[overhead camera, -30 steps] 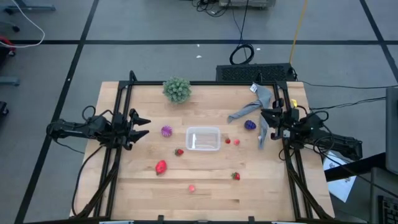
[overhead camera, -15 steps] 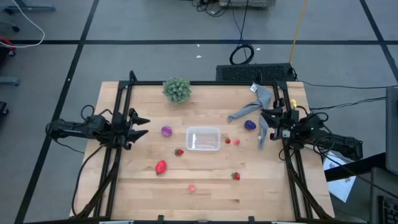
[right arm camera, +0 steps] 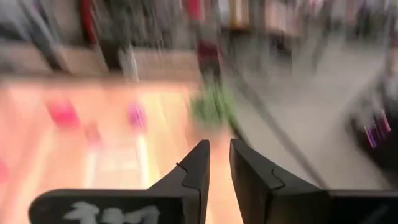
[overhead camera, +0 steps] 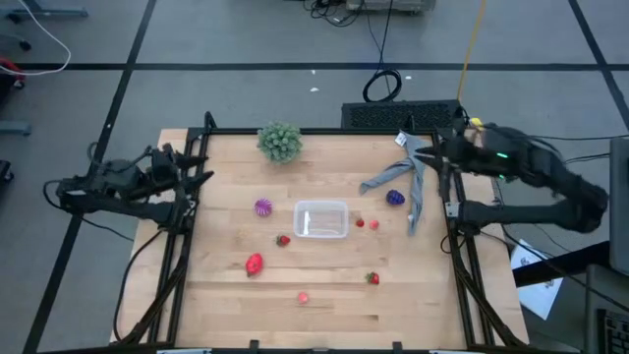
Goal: Pick and placing Produce into tupperware
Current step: Put the grapes into the transparent container
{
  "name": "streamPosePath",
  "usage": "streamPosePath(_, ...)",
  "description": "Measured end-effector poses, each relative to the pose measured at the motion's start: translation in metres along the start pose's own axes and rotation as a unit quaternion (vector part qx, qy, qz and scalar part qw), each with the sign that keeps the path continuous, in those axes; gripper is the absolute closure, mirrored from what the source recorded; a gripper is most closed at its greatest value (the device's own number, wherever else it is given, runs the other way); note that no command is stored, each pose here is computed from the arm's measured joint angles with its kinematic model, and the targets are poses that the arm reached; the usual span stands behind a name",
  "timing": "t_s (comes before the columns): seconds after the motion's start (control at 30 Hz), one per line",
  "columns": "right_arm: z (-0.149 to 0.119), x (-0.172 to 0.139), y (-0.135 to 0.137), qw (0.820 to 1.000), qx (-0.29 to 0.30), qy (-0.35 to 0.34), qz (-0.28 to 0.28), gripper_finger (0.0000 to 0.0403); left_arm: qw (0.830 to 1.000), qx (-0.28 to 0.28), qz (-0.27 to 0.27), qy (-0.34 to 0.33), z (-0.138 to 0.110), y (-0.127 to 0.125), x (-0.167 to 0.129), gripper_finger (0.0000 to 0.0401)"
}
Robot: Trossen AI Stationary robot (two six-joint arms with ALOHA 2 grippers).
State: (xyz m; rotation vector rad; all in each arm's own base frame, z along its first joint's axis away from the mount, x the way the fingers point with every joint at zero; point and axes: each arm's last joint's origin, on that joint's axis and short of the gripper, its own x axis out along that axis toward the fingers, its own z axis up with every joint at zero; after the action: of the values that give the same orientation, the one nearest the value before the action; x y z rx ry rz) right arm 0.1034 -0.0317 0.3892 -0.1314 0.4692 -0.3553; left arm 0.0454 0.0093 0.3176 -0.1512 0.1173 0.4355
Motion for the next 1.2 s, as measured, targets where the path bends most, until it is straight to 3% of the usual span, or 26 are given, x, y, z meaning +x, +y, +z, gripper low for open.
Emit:
streamPosePath(0.13,0.022,0.02,-0.003,0.986,0.015,0.166,-0.017,0.0349,0.997,-0.014,0.05,0.056,0.012,-0.002,0.003,0.0158)
streamPosePath(0.3,0.018,0.053,0.003,0.942,0.02,0.334,-0.006,0.0349,0.987,-0.006,0.089,0.135,0.013,-0.007,0.01,0.0158)
streamPosePath(0.4,0.013,0.067,0.005,0.921,0.027,0.389,-0.009,0.0349,0.98,-0.003,0.105,0.168,0.009,-0.01,0.016,0.0158)
streamPosePath(0.6,0.008,0.086,0.009,0.909,0.02,0.417,-0.006,0.0349,0.969,0.006,0.125,0.215,0.002,-0.012,0.023,0.0158)
streamPosePath(0.87,0.001,0.094,0.011,0.907,0.019,0.421,-0.006,0.0349,0.969,0.003,0.126,0.215,0.002,-0.013,0.023,0.0158)
streamPosePath(1.2,-0.026,0.11,0.018,0.892,0.024,0.452,-0.008,0.0336,0.969,0.001,0.126,0.214,0.002,-0.013,0.023,0.0158)
